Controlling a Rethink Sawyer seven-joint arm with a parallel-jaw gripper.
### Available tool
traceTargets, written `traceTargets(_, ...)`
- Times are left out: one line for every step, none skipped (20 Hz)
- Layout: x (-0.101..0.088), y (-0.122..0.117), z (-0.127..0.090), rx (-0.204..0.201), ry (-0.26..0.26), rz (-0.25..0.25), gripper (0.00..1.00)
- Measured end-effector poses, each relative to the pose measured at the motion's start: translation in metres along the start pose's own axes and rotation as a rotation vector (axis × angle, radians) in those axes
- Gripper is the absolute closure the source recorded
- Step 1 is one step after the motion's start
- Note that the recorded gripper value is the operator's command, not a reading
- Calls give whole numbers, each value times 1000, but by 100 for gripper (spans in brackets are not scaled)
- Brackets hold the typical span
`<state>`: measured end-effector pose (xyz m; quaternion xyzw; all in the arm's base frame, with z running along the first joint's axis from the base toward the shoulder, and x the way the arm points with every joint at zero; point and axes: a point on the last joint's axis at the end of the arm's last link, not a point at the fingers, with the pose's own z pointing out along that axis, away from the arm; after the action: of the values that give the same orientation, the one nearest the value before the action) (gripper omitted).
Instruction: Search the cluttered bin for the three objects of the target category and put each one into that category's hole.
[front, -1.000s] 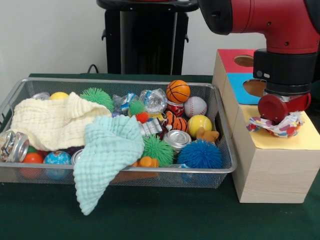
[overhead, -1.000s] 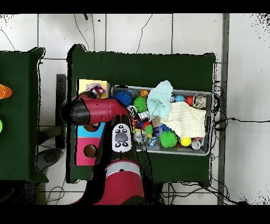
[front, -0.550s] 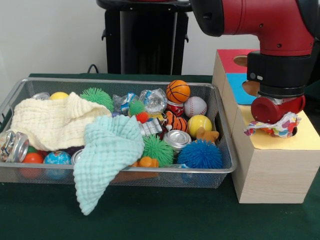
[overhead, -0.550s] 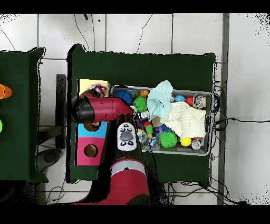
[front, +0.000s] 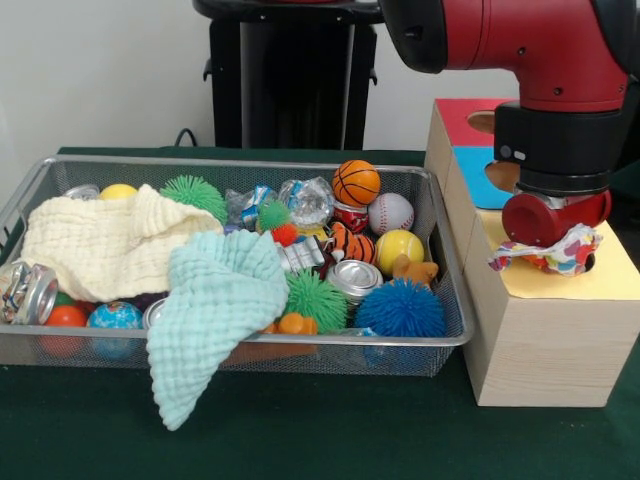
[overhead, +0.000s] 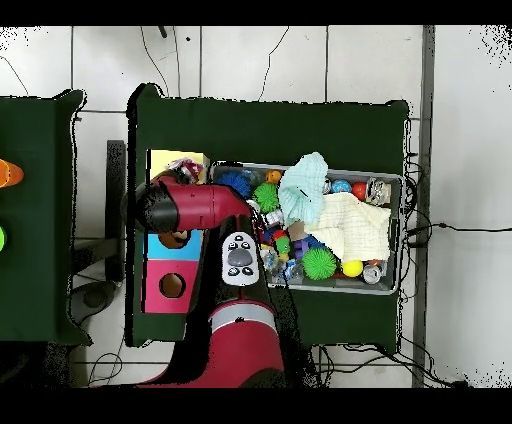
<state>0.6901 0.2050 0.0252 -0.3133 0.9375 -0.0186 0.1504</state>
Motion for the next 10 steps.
traceTargets(0, 0, 0, -1, 0, 4, 0)
traceTargets(0, 0, 0, -2, 0, 5, 0)
traceTargets(0, 0, 0, -2, 0, 8, 0)
traceTargets(0, 0, 0, -4, 1, 11, 0)
traceTargets(-1, 0, 0, -6, 1, 15, 0)
traceTargets(-1, 0, 0, -7, 2, 19, 0)
traceTargets(-1, 0, -1, -10, 4, 26, 0)
traceTargets(-1, -1, -1, -13, 6, 32, 0)
traceTargets(-1, -1, -1, -15, 9, 39, 0)
traceTargets(-1, -1, -2, -18, 12, 45, 0)
